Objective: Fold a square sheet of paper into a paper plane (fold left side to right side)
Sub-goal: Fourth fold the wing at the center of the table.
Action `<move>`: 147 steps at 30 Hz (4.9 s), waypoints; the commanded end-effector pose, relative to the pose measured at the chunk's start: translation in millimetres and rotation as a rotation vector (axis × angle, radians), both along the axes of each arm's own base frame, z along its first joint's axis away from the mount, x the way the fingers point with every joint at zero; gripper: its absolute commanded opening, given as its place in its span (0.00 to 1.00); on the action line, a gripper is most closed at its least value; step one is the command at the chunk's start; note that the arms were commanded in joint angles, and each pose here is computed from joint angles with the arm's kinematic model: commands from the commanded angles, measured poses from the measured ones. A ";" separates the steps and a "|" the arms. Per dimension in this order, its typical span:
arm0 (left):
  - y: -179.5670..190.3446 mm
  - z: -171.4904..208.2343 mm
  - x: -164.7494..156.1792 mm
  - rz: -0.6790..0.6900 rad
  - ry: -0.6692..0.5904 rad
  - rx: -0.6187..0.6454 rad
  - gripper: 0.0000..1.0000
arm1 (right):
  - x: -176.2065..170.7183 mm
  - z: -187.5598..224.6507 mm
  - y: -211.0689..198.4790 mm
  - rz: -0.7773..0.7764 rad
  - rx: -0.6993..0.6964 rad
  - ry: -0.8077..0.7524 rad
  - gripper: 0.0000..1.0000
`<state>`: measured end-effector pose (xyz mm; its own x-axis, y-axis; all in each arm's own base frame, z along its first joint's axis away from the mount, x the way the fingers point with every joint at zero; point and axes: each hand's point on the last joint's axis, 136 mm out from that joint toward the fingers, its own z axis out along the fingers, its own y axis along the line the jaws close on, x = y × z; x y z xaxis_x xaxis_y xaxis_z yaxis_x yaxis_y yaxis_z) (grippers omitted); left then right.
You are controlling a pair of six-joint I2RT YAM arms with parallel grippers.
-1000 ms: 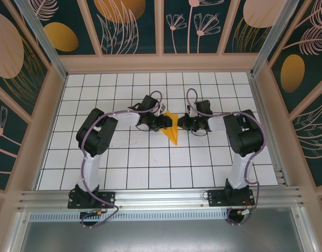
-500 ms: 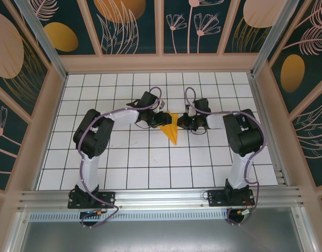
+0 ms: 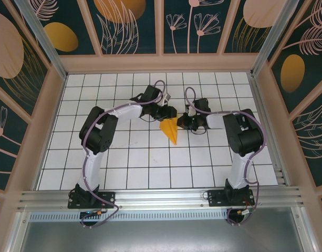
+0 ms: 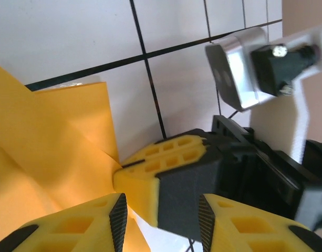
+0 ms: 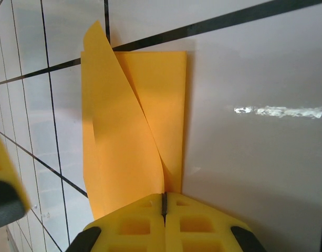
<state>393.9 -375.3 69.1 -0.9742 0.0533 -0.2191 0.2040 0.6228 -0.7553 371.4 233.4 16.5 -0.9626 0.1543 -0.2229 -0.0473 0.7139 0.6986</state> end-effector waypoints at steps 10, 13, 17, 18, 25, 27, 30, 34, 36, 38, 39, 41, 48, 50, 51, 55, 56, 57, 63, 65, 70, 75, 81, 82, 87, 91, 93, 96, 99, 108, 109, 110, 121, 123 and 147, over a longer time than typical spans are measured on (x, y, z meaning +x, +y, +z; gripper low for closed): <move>6.9 -42.6 3.5 0.018 0.050 0.086 0.43 | -24.6 -57.7 -22.3 -0.016 -0.203 0.119 0.07; 12.2 -53.2 -2.1 0.026 0.069 0.106 0.43 | -22.8 -56.2 -21.5 -0.016 -0.201 0.113 0.07; 17.2 -67.4 -8.4 0.035 0.094 0.127 0.43 | -17.1 -51.4 -18.1 -0.011 -0.190 0.096 0.07; 18.0 -70.4 -9.3 0.037 0.098 0.133 0.43 | -15.2 -49.7 -17.0 -0.009 -0.186 0.091 0.08; 27.3 -87.1 -17.2 0.061 0.124 0.172 0.41 | 3.2 -23.6 -8.7 0.000 -0.137 0.024 0.15; 30.2 -91.7 -19.1 0.066 0.130 0.184 0.41 | 12.8 -7.2 -7.2 -0.005 -0.107 -0.009 0.21; 33.0 -96.9 -21.8 0.074 0.137 0.196 0.41 | 26.5 20.9 -10.6 -0.023 -0.080 -0.066 0.28; 32.7 -99.0 -23.1 0.077 0.141 0.193 0.40 | 32.2 53.3 -22.8 -0.052 -0.098 -0.127 0.36; 31.1 -98.7 -23.3 0.074 0.140 0.190 0.40 | 26.8 64.7 -26.0 -0.054 -0.106 -0.145 0.37; 30.2 -98.9 -22.9 0.075 0.142 0.187 0.40 | 16.6 73.6 -25.1 -0.044 -0.098 -0.156 0.37; 29.2 -98.5 -23.2 0.072 0.139 0.187 0.40 | 8.6 75.9 -23.0 -0.033 -0.091 -0.155 0.36; 28.7 -98.0 -22.6 0.072 0.138 0.185 0.40 | -10.2 82.2 -10.9 0.007 -0.045 -0.154 0.35; 29.0 -96.8 -22.8 0.071 0.133 0.187 0.40 | -76.3 71.9 44.4 0.146 0.060 -0.082 0.33; 28.8 -97.1 -22.6 0.070 0.133 0.188 0.40 | -78.7 61.8 49.2 0.152 0.052 -0.063 0.33; 28.8 -96.6 -22.0 0.071 0.132 0.187 0.40 | -76.7 57.0 48.9 0.145 0.043 -0.056 0.33; 29.7 -96.3 -22.0 0.073 0.132 0.189 0.40 | -69.2 44.9 47.4 0.133 -0.001 -0.048 0.33; 29.4 -96.0 -21.6 0.072 0.130 0.187 0.40 | -68.2 42.5 47.2 0.132 -0.009 -0.044 0.33; 29.0 -95.9 -22.0 0.071 0.130 0.187 0.40 | -68.2 38.9 46.0 0.130 -0.020 -0.037 0.33; 28.7 -94.8 -21.2 0.070 0.127 0.186 0.40 | -76.0 22.2 39.5 0.128 -0.055 0.006 0.33; 29.0 -94.8 -21.1 0.072 0.128 0.186 0.40 | -78.8 18.0 37.4 0.124 -0.062 0.018 0.33; 29.2 -95.4 -21.0 0.072 0.128 0.188 0.40 | -82.6 7.1 29.6 0.113 -0.103 0.033 0.33; 29.0 -96.3 -20.9 0.071 0.129 0.190 0.40 | -85.9 0.9 27.1 0.115 -0.117 0.048 0.33; 29.4 -96.3 -20.3 0.073 0.128 0.193 0.40 | -90.9 -4.6 25.7 0.123 -0.119 0.067 0.33; 29.0 -95.9 -20.1 0.073 0.126 0.194 0.40 | -92.1 -5.8 24.5 0.122 -0.124 0.071 0.33; 29.5 -96.2 -19.2 0.074 0.125 0.198 0.40 | -99.9 -14.7 18.5 0.123 -0.157 0.101 0.31; 29.5 -95.4 -18.8 0.075 0.123 0.201 0.40 | -110.6 -26.3 10.1 0.123 -0.200 0.145 0.29; 30.3 -96.0 -18.3 0.076 0.123 0.204 0.40 | -116.6 -30.3 5.8 0.124 -0.216 0.165 0.27; 30.2 -96.6 -18.5 0.074 0.122 0.208 0.40 | -125.3 -35.9 -3.4 0.125 -0.257 0.194 0.23; 31.3 -97.9 -18.6 0.076 0.123 0.214 0.40 | -141.6 -40.4 -5.6 0.156 -0.301 0.222 0.21; 32.5 -99.9 -18.6 0.077 0.123 0.224 0.40 | -175.4 -45.3 -18.2 0.185 -0.348 0.282 0.20; 32.3 -99.5 -18.5 0.077 0.123 0.224 0.40 | -178.5 -45.8 -19.1 0.188 -0.351 0.287 0.20; 32.4 -100.0 -18.3 0.077 0.123 0.225 0.41 | -182.6 -46.0 -19.8 0.193 -0.352 0.294 0.20; 33.1 -100.8 -18.4 0.078 0.123 0.230 0.41 | -204.2 -43.9 -33.3 0.222 -0.398 0.326 0.20; 33.0 -100.0 -18.0 0.079 0.121 0.230 0.41 | -207.2 -43.5 -35.3 0.229 -0.405 0.332 0.20; 30.3 -93.1 -18.0 0.078 0.117 0.206 0.40 | -86.6 50.6 35.7 0.098 -0.074 -0.084 0.21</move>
